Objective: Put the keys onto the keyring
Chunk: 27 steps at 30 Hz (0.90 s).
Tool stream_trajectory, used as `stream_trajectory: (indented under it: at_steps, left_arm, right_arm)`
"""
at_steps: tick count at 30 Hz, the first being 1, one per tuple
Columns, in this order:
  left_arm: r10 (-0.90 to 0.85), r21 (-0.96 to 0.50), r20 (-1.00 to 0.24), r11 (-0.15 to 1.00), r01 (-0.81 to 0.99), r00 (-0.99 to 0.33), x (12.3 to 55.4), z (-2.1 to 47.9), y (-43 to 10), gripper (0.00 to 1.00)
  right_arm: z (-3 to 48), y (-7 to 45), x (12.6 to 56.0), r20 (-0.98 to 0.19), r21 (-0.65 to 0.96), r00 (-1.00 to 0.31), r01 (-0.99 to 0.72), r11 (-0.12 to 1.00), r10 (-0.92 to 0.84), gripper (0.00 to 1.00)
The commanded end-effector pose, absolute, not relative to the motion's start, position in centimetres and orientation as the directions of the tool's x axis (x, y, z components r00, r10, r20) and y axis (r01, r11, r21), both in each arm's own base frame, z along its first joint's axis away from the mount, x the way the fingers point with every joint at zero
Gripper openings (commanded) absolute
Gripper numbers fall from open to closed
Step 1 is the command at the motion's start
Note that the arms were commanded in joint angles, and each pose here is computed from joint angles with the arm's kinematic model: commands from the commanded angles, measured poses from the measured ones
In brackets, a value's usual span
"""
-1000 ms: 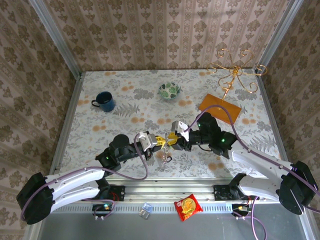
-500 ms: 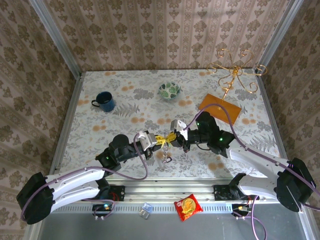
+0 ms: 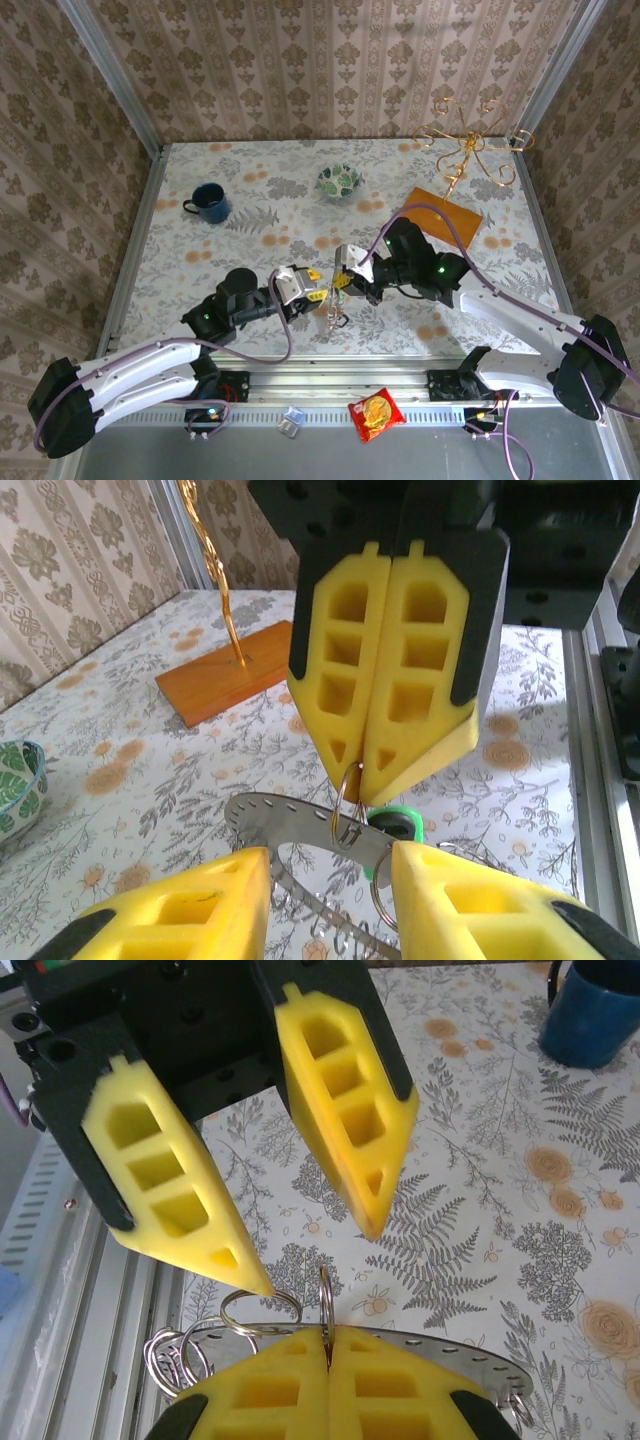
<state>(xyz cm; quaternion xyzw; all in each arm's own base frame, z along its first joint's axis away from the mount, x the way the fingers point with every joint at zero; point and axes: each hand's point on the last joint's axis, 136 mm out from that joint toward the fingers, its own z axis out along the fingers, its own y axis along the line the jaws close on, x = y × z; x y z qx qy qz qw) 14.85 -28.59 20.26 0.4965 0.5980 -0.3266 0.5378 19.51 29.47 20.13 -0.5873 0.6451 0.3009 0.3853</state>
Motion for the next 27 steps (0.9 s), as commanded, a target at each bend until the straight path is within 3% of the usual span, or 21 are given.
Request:
stream_trajectory:
  at_steps: [1,16,20,22,25,27]
  left_arm:
    - [0.278,0.158,-0.957,0.259,0.953,0.083,14.7,20.4,-28.7,0.36]
    - [0.275,0.139,-0.958,0.213,0.967,0.078,14.7,21.0,-29.1,0.19]
    - [0.277,0.138,-0.958,0.198,0.970,0.079,14.7,21.1,-29.2,0.02]
    - [0.276,0.137,-0.958,0.195,0.971,0.080,14.6,21.1,-29.2,0.00]
    - [0.260,0.138,-0.962,0.197,0.971,0.083,14.6,21.2,-29.1,0.00]
    - [0.230,0.136,-0.969,0.204,0.970,0.087,14.6,21.4,-29.2,0.00]
  right_arm:
    - [20.0,29.3,19.2,-0.801,-0.117,0.047,-0.990,0.078,-0.596,0.00]
    - [20.8,31.3,18.7,-0.744,-0.187,0.164,-0.982,-0.034,-0.647,0.00]
    - [21.3,31.6,18.5,-0.761,-0.185,0.165,-0.982,-0.035,-0.627,0.00]
    - [21.9,31.5,18.8,-0.788,-0.180,0.142,-0.984,0.004,-0.600,0.00]
    - [22.6,30.6,19.5,-0.849,-0.127,0.060,-0.988,0.092,-0.525,0.22]
    - [22.4,30.0,19.8,-0.877,-0.074,-0.001,-0.988,0.137,-0.480,0.27]
